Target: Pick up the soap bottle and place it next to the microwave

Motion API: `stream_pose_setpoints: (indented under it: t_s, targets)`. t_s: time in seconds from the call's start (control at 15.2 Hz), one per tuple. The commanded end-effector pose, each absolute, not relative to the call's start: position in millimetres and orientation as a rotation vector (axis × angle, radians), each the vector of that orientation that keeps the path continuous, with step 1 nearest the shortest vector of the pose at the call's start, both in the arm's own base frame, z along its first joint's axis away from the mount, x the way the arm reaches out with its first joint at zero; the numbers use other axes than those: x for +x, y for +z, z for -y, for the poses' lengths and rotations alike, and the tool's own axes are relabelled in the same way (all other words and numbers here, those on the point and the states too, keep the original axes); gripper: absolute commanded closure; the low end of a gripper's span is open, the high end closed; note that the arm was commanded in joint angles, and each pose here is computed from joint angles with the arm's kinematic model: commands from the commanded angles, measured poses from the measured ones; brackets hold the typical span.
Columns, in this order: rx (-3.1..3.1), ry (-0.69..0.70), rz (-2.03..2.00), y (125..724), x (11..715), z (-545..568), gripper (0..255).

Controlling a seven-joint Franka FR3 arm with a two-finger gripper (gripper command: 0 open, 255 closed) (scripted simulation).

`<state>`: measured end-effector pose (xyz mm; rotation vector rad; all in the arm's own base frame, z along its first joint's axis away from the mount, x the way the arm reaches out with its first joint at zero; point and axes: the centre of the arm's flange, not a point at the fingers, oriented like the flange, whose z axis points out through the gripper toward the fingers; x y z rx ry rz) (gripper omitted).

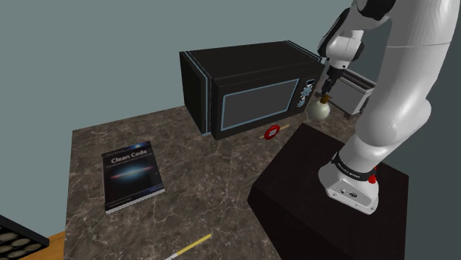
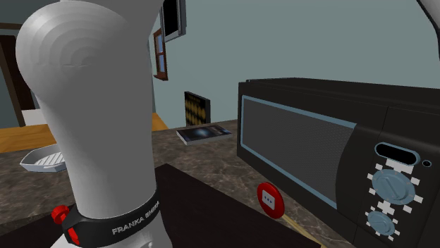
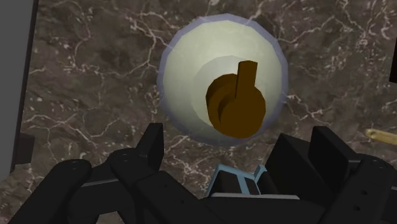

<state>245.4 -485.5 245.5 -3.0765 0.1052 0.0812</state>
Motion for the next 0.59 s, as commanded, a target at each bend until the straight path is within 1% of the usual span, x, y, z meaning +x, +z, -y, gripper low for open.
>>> stream_pose_setpoints:
  t_s: [0.0,0.07,0.53]
  targets:
    - [-3.076,0.083,-0.105,269,246,488,0]
    - [-3.076,0.083,-0.105,280,246,489,0]
    - [-3.076,0.083,-0.105,280,246,489,0]
